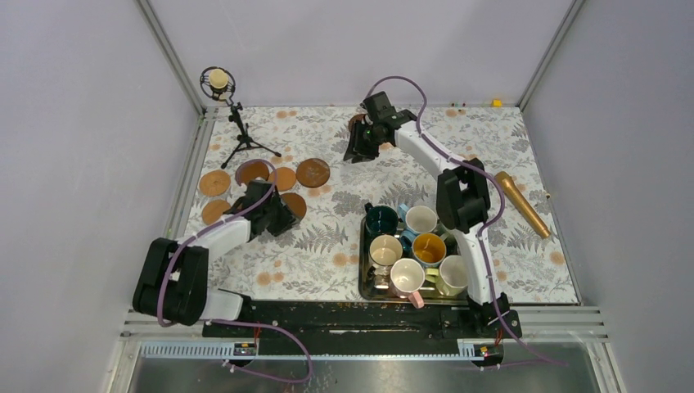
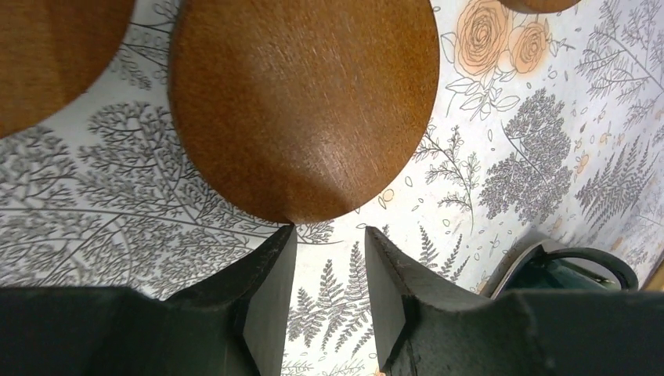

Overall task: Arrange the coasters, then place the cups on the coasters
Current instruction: Move the coaster to the center of the board.

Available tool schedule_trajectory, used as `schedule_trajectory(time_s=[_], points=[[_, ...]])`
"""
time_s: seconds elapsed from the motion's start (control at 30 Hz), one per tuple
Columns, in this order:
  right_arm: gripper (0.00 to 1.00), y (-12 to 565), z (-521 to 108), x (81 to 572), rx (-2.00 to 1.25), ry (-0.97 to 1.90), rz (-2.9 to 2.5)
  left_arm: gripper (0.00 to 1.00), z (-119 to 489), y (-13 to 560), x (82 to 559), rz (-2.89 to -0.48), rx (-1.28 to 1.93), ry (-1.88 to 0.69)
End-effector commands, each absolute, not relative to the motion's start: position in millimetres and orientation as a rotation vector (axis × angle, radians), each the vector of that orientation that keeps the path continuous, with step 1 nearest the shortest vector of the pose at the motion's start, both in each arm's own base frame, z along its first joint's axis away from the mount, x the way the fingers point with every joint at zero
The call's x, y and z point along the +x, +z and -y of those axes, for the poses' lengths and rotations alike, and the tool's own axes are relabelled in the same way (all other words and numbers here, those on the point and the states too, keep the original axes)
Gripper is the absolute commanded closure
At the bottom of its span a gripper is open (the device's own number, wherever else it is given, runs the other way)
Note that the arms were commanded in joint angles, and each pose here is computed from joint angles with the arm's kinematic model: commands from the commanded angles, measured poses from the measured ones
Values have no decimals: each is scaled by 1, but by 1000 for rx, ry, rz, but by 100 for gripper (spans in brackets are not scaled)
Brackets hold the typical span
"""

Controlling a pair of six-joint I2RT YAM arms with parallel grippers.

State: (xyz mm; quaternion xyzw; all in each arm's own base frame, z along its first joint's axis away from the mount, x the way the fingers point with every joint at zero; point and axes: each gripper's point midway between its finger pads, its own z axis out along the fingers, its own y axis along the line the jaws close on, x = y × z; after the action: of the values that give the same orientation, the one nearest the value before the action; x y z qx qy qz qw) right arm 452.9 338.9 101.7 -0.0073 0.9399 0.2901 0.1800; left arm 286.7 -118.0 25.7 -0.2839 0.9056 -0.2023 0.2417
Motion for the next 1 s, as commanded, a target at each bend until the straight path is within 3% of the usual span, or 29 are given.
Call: schedule_trajectory(time_s=[0.0,0.4,0.77,0.97], points=[[60,154,-330,475,-19,816,-2506,61,105,54,303,-2358,-800,-508],[52,169,-293,543,221,847,-2403,58,139,140,331,-2153,-627,-810],[51,141,-267,614,613,977,-2254,56,143,199,356,-1954,-592,-891],[54,126,-276,621,677,1104,-2250,53,146,238,409,-1772,-579,-933]])
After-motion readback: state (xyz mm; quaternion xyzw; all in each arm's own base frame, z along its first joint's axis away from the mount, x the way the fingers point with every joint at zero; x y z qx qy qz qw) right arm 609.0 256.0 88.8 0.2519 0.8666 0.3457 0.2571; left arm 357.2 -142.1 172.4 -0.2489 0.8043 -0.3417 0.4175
